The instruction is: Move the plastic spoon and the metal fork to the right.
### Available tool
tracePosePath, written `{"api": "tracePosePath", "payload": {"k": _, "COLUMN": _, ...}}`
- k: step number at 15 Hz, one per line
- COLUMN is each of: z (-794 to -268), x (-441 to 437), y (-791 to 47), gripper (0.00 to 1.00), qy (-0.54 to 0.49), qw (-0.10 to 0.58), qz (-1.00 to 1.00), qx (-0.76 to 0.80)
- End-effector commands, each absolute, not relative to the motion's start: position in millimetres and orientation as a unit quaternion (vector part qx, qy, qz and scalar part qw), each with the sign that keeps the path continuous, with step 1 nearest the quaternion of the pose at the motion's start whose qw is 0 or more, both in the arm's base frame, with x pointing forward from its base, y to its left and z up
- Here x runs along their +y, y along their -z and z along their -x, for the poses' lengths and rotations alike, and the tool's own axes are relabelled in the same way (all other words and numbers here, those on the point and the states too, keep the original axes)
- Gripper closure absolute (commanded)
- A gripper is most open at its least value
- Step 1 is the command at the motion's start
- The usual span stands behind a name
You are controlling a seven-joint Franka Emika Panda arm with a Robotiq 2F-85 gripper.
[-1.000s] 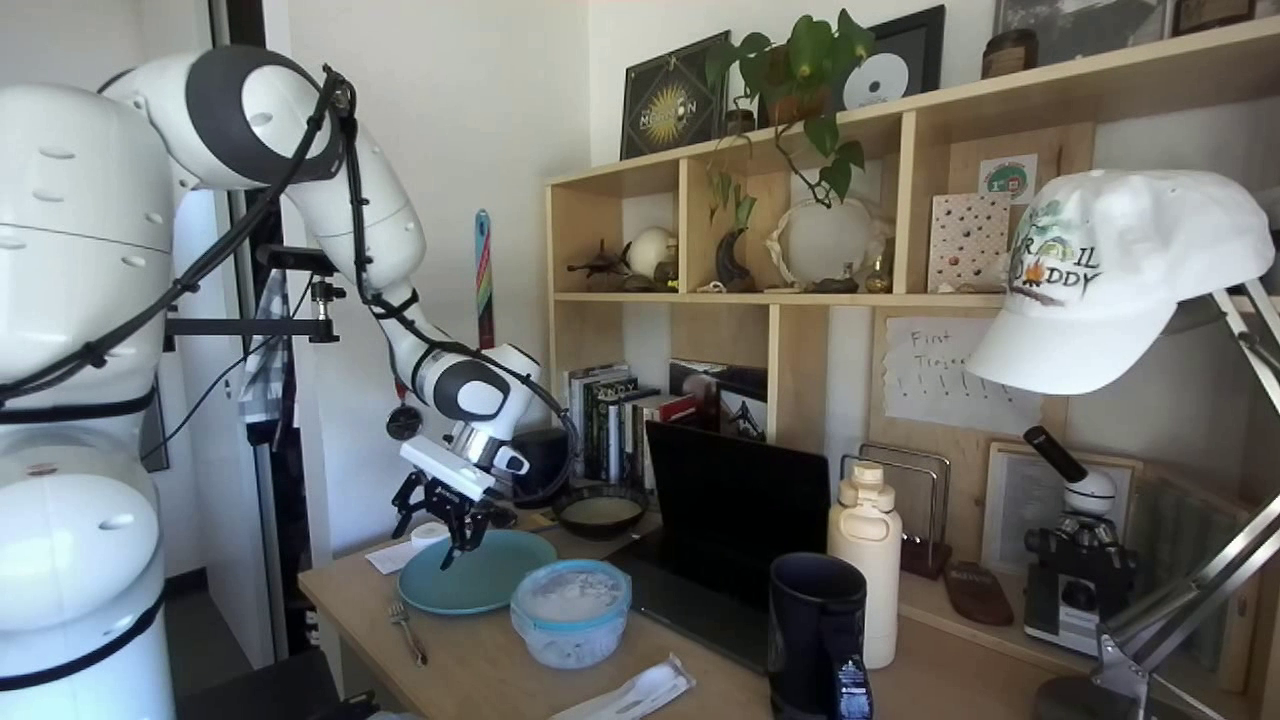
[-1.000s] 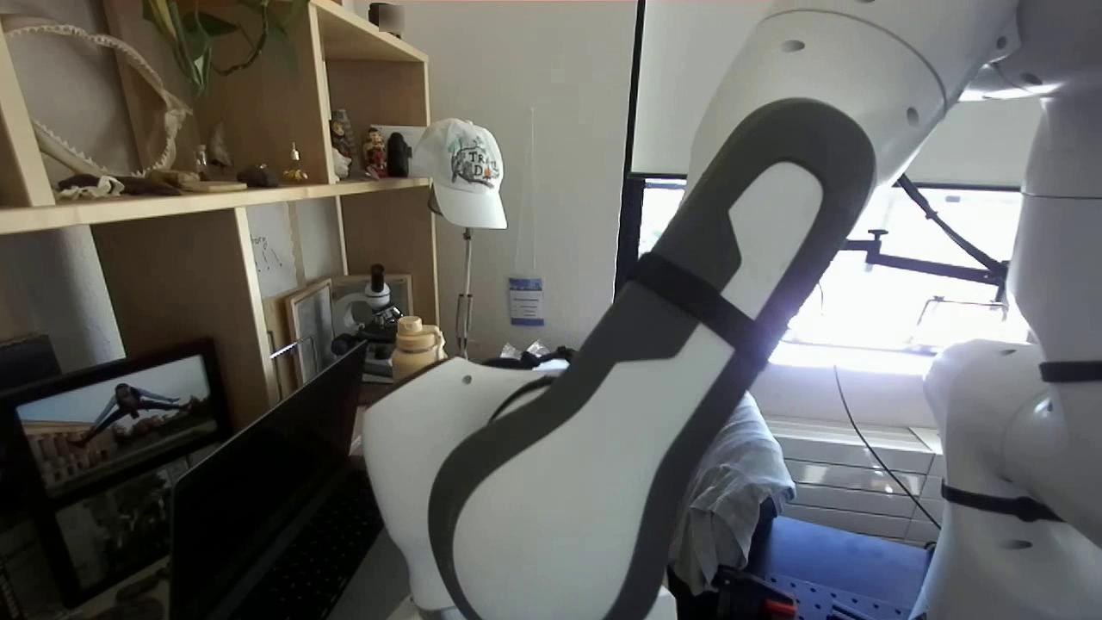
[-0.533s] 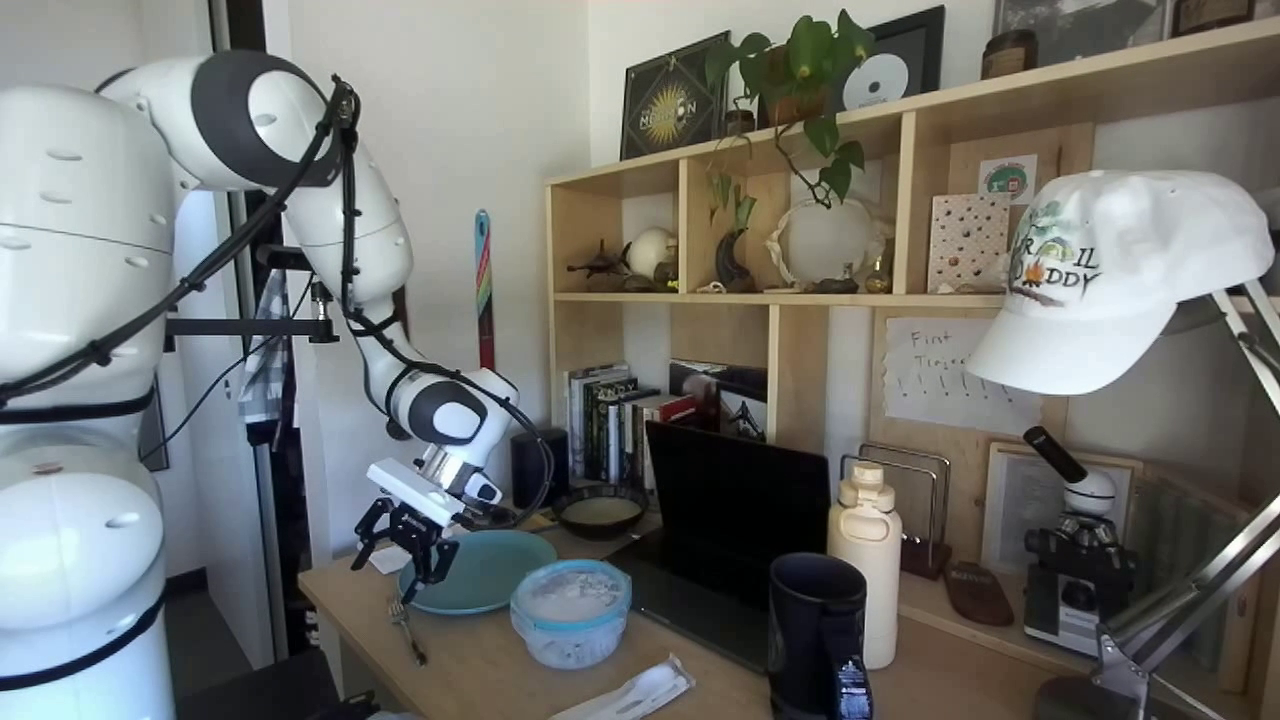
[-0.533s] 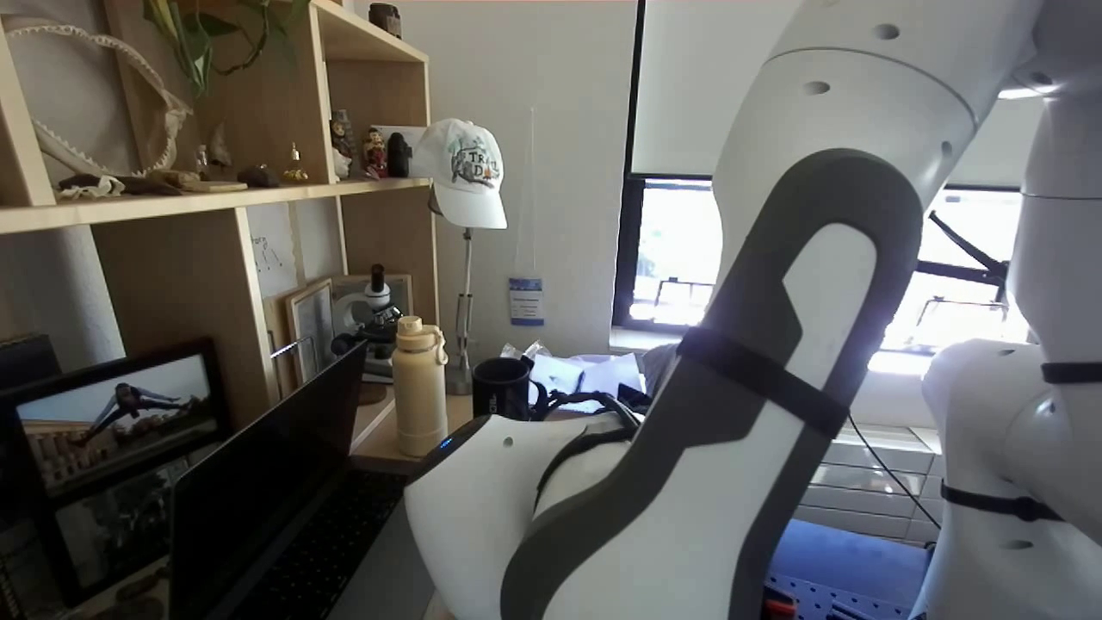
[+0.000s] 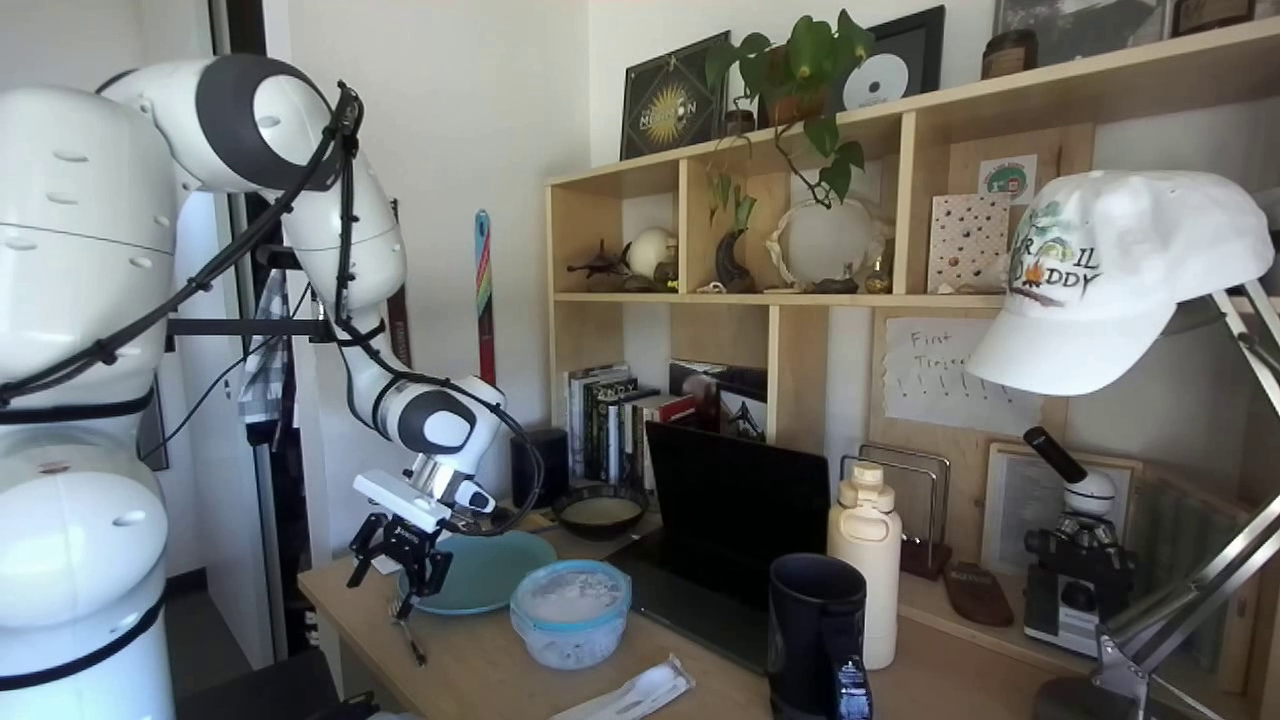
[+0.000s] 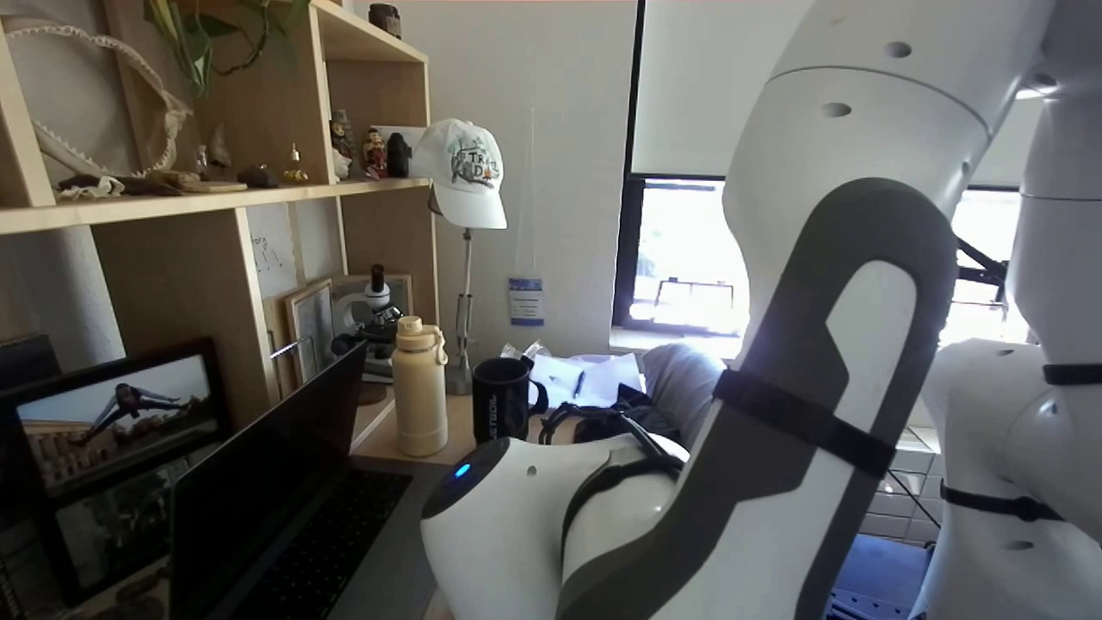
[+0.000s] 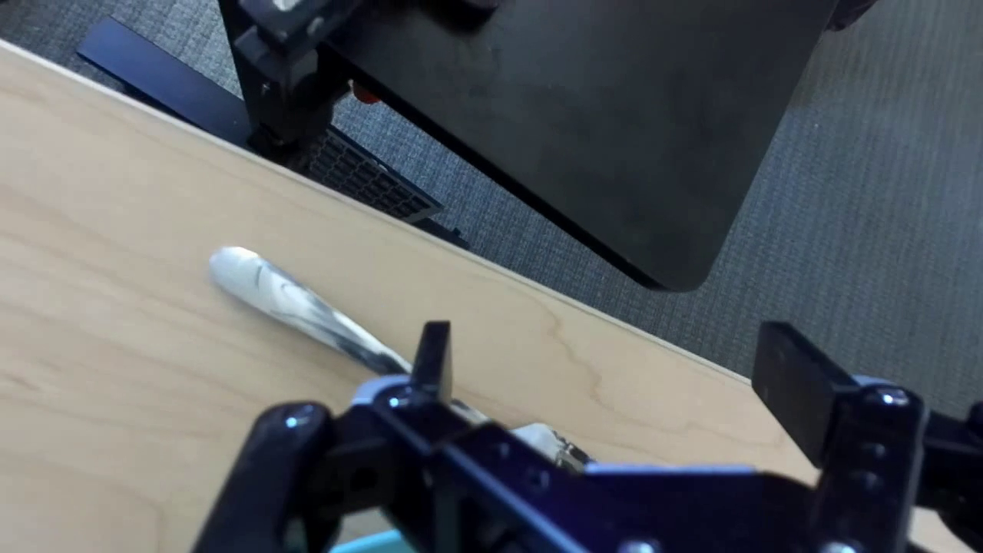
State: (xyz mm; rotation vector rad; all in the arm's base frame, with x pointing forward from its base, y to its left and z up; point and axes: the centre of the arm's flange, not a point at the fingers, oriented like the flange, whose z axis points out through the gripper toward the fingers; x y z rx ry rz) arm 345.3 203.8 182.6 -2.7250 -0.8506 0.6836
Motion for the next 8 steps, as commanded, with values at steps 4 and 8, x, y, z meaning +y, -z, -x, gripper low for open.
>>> {"api": "tracePosePath", "payload": {"k": 4, "z": -327, "x": 199, "y": -166, "gripper": 0.0, "qy": -0.219, "qw": 0.085, "qz": 0.928, "qx": -0.288}}
{"api": "tracePosePath", "payload": {"k": 8, "z": -336, "x": 190, "y": -176, "gripper": 0.0, "qy": -0.205, "qw": 0.069, "qz": 0.927, "qx": -0.307}}
